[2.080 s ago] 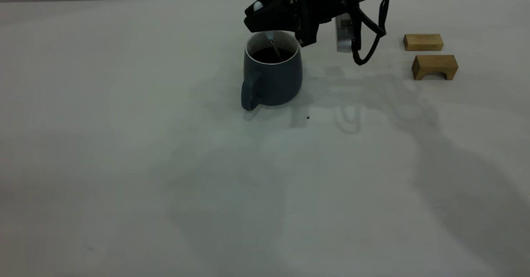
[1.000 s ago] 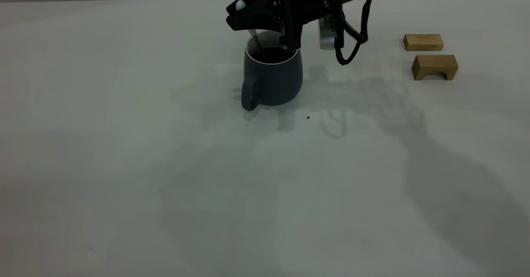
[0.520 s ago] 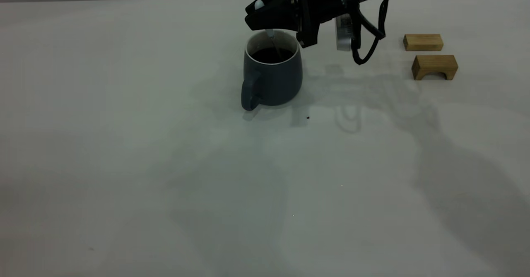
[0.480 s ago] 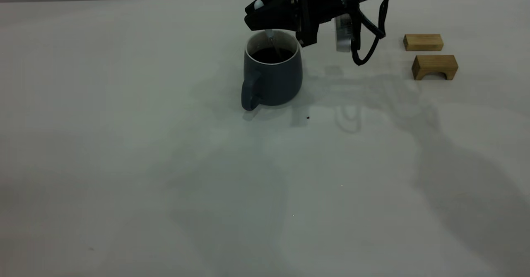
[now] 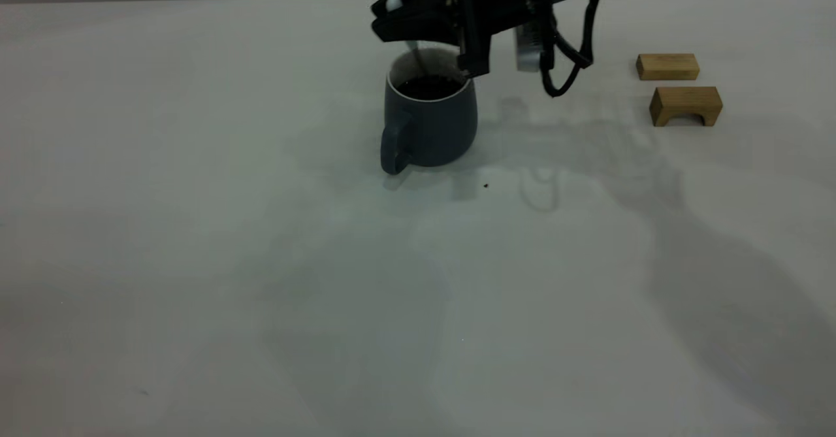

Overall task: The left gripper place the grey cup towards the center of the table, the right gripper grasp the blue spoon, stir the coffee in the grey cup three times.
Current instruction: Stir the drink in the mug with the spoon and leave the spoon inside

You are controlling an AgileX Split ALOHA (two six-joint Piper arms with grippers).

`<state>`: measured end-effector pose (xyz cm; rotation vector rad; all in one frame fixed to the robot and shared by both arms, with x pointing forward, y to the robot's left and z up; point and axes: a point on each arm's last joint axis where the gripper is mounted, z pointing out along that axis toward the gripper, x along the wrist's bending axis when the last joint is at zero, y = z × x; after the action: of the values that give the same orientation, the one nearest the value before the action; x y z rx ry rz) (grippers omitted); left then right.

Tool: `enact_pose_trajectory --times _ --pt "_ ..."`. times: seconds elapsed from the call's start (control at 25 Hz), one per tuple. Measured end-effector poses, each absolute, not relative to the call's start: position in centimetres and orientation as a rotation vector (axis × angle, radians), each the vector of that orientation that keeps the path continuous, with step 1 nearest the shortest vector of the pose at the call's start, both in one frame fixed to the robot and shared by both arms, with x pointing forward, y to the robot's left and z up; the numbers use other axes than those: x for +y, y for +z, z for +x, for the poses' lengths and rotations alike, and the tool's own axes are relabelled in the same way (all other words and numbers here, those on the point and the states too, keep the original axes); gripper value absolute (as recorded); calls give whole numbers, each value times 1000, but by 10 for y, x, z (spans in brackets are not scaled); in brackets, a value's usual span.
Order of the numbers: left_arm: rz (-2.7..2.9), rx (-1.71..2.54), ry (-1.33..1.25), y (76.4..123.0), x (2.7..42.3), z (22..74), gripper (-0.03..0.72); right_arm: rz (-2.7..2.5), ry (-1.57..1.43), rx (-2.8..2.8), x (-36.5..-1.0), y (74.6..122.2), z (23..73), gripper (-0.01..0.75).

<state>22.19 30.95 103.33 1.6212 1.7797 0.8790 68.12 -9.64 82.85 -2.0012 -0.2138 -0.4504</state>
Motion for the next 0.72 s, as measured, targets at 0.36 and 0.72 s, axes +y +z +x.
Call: enact_pose_trajectory --times 0.36,0.72 --pt "1621 1780 879 1033 309 222 299 -2008 -450 -221 -102 828 683 122" --pt "1621 1780 879 1033 309 222 299 -2011 -436 -251 -102 827 681 262"
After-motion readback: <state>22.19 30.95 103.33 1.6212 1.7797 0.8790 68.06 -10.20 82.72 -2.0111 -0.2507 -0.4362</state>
